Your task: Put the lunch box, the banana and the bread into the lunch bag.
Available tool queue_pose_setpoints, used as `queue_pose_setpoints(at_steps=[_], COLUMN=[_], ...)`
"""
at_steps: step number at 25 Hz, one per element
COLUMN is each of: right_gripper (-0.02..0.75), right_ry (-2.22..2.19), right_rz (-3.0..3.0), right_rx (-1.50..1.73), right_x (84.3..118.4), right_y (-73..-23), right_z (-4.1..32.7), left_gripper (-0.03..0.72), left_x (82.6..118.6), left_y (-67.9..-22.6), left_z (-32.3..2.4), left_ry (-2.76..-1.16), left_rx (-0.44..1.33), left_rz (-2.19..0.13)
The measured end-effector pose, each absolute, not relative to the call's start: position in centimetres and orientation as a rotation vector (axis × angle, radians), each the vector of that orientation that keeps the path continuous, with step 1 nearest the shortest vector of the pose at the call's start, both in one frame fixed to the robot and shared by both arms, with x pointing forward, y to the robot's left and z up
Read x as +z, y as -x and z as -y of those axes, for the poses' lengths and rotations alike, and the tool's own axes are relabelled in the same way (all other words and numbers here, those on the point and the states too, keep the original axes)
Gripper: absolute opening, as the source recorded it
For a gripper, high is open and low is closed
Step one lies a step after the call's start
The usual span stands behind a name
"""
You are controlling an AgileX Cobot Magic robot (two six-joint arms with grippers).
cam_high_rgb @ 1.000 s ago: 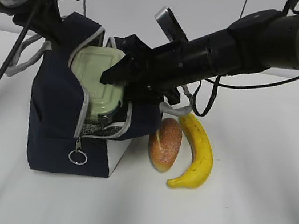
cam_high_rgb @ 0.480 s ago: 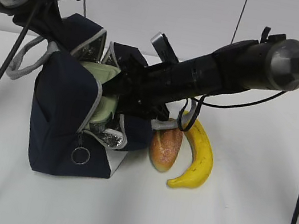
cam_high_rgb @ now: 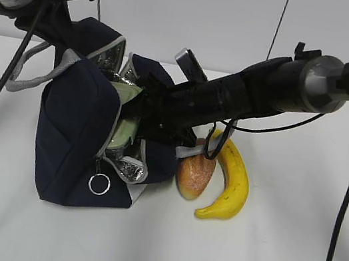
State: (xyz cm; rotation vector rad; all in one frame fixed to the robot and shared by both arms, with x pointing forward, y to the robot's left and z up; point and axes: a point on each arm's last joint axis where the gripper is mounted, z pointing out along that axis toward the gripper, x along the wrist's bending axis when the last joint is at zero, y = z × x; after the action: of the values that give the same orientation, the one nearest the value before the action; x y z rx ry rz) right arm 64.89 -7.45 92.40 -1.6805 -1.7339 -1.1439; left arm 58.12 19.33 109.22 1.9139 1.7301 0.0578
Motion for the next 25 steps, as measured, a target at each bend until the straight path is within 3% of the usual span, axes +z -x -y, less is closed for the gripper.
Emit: queue_pose_setpoints(at_steps=[8,18,25], right_gripper=[0.367,0.451,0.459], right_ry=[1.695,1.637,1.464], right_rz=[1.73,1.712,1.708], right_rx=[-1.14,-1.111,-1.086], right_x=[92.0,91.2,92.5], right_y=[-65.0,-64.9,-65.3], right_z=[7.5,7.1,7.8], left_gripper=[0.0,0.0,0.0], left_x=[109.2,109.2,109.1], left_y=[-58.1,-58.1,-57.9], left_z=[-19.3,-19.3,-19.4], left_ry=[-1.914,-1.919,-1.945], left_rx=[0.058,0.056,0.04], left_rz=[-1.73,-1.728,-1.739])
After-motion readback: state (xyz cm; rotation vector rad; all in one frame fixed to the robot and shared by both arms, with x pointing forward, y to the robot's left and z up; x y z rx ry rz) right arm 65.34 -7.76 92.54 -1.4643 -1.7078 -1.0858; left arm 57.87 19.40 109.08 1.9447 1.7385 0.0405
